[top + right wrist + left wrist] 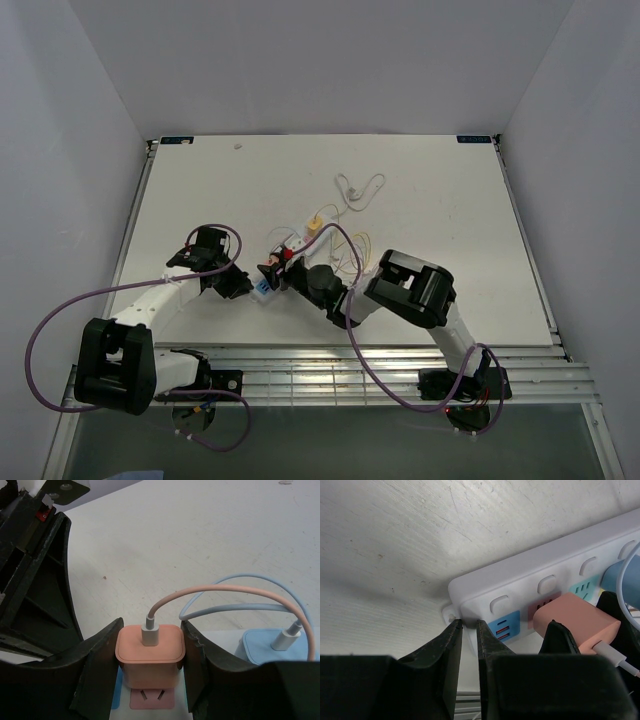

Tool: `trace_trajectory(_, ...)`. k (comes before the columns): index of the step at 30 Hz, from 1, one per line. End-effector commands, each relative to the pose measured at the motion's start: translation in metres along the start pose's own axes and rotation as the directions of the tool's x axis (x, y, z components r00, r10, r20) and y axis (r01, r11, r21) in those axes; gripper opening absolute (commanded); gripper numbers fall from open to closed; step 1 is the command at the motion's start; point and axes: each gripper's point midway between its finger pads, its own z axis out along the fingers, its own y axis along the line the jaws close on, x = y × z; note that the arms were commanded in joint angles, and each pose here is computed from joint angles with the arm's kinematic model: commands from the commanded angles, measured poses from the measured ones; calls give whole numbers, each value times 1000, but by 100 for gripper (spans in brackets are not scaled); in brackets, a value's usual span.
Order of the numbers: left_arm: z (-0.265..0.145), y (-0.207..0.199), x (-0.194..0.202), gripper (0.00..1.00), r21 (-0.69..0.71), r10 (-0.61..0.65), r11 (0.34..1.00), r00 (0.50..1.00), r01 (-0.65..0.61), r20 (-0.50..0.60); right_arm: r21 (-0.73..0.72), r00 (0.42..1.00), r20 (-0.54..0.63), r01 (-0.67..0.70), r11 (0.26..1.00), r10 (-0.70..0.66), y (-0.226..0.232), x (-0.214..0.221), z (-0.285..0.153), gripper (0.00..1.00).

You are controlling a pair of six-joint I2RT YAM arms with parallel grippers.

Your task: Insert the plug

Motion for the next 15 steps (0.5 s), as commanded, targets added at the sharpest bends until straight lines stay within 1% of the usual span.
trace_trajectory(1,-5,-16,-13,28,43,4,999,999,-6,40,-14,808,-581,110,994,-98,-16,183,-94,8)
trace_trajectory(3,-6,-17,-13,28,47,4,999,999,-6,42,10,810,-580,115,993,-88,-19,184,-97,8)
trace_trajectory(6,-7,-19,-14,28,51,2,999,999,-4,45,27,831,-551,103,994,-72,-19,183,-104,8)
trace_trajectory(8,-7,-20,-14,28,54,3,999,999,-6,45,49,857,-511,98,994,-59,-20,176,-101,8)
trace_trajectory(13,-8,-19,-14,28,53,-1,999,999,-1,44,52,891,-440,144,988,-107,-17,158,-104,8)
trace_trajectory(15,-8,-19,-13,28,56,-1,998,999,-1,43,38,886,-448,149,988,-117,-15,158,-105,8)
